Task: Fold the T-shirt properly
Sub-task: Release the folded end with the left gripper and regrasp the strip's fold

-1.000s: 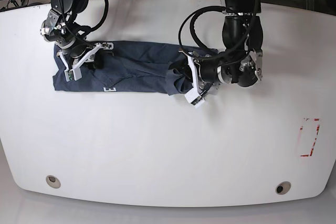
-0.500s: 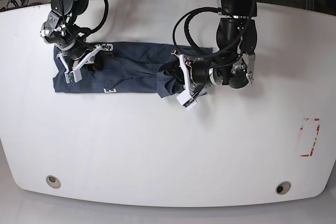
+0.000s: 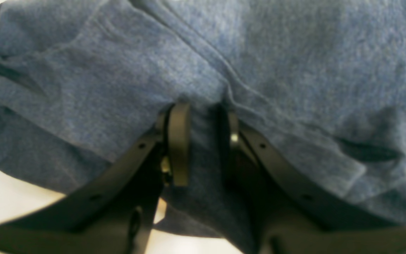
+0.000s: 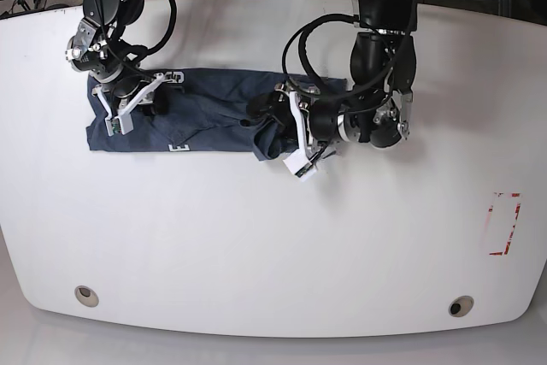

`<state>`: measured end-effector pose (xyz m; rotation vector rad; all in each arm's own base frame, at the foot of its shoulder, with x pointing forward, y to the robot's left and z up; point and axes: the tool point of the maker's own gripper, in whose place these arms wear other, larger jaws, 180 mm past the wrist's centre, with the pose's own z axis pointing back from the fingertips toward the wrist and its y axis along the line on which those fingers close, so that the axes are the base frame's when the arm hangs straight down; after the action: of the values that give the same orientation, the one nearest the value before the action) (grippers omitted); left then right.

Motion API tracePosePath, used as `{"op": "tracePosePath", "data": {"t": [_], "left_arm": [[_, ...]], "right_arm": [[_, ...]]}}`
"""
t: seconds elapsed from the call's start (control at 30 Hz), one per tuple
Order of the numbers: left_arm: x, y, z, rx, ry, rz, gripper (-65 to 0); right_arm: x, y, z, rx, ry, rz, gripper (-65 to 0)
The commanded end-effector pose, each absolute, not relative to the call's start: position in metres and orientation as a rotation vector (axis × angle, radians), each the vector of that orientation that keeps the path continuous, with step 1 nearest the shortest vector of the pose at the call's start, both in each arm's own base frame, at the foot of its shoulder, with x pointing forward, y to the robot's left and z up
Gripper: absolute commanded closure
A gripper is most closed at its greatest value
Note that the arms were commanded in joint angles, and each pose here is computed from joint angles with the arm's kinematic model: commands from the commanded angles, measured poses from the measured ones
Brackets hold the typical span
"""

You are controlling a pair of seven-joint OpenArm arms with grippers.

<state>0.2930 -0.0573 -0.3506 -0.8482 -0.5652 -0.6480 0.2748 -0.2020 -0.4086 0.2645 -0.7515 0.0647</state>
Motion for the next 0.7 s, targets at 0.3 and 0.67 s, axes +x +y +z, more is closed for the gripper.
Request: {"op": "tracePosePath", "data": {"t": [0.3,0.67], "left_arm": [[0.304,-0.122,-0.249,-1.132,-0.749,-0.845,-44.6],[0.33,-0.078,-0.253,-1.054,-0.806,-0.781,-44.4]], "right_arm": [[0.289,-0.206,-0.395,0.254,-0.797,0.073,-14.0],[0.292,-0.201,-0.392,0.262,-0.808,0.071,-14.0]]}}
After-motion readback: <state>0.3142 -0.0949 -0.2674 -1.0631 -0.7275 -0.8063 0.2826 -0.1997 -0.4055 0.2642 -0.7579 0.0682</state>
